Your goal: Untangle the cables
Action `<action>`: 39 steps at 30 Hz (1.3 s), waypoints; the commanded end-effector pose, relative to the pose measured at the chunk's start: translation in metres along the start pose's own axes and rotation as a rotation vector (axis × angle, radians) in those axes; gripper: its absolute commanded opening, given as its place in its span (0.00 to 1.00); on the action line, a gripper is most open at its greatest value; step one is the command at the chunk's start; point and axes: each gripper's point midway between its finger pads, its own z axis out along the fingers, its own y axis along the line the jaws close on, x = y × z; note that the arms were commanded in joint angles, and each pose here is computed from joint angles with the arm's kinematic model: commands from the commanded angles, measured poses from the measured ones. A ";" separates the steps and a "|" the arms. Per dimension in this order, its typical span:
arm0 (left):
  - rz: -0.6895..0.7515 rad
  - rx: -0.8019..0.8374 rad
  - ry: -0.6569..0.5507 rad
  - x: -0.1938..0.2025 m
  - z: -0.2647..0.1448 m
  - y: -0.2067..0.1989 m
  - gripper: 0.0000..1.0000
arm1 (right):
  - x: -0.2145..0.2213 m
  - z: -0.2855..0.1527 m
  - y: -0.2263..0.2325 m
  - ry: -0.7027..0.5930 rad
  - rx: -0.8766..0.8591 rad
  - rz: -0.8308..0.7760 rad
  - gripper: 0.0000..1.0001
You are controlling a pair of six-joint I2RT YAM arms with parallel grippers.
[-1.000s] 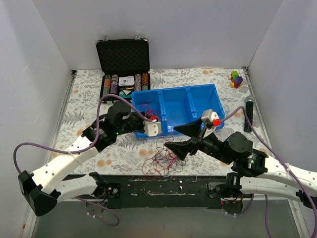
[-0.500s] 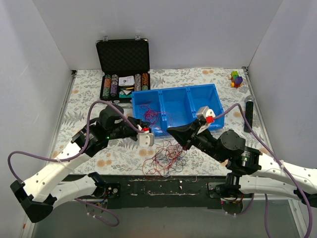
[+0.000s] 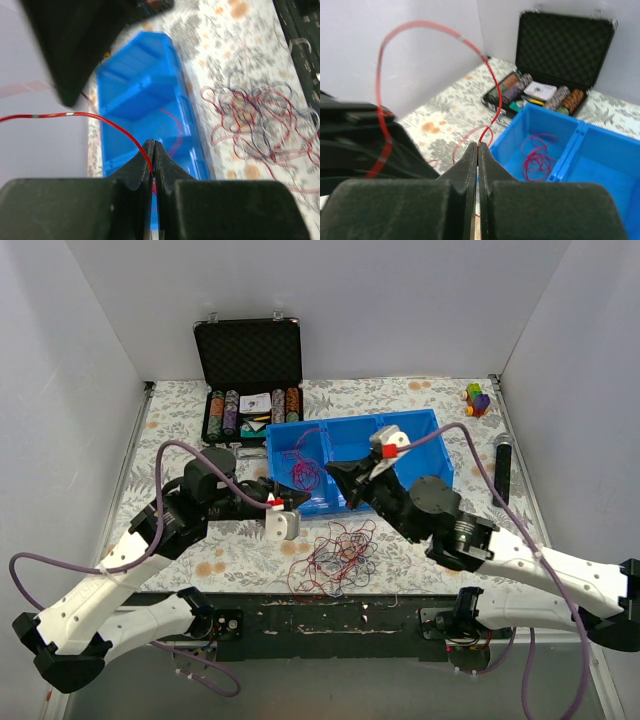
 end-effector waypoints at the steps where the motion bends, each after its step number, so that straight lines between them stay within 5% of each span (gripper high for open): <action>1: -0.097 -0.169 -0.198 -0.055 -0.009 0.047 0.00 | 0.013 0.028 -0.020 0.014 0.050 0.017 0.01; 8: -0.310 -0.354 -0.264 -0.057 -0.003 0.086 0.00 | 0.020 0.050 -0.009 0.004 -0.047 0.055 0.01; 14: -0.324 -0.514 -0.304 -0.057 -0.013 0.113 0.00 | 0.024 0.032 0.012 -0.001 -0.185 0.122 0.01; 24: -0.387 -0.505 -0.356 -0.070 -0.012 0.121 0.00 | 0.032 0.022 0.038 0.018 -0.319 0.164 0.01; 39: -0.395 -0.507 -0.361 -0.072 -0.015 0.121 0.00 | 0.017 0.024 0.052 -0.043 -0.391 0.202 0.38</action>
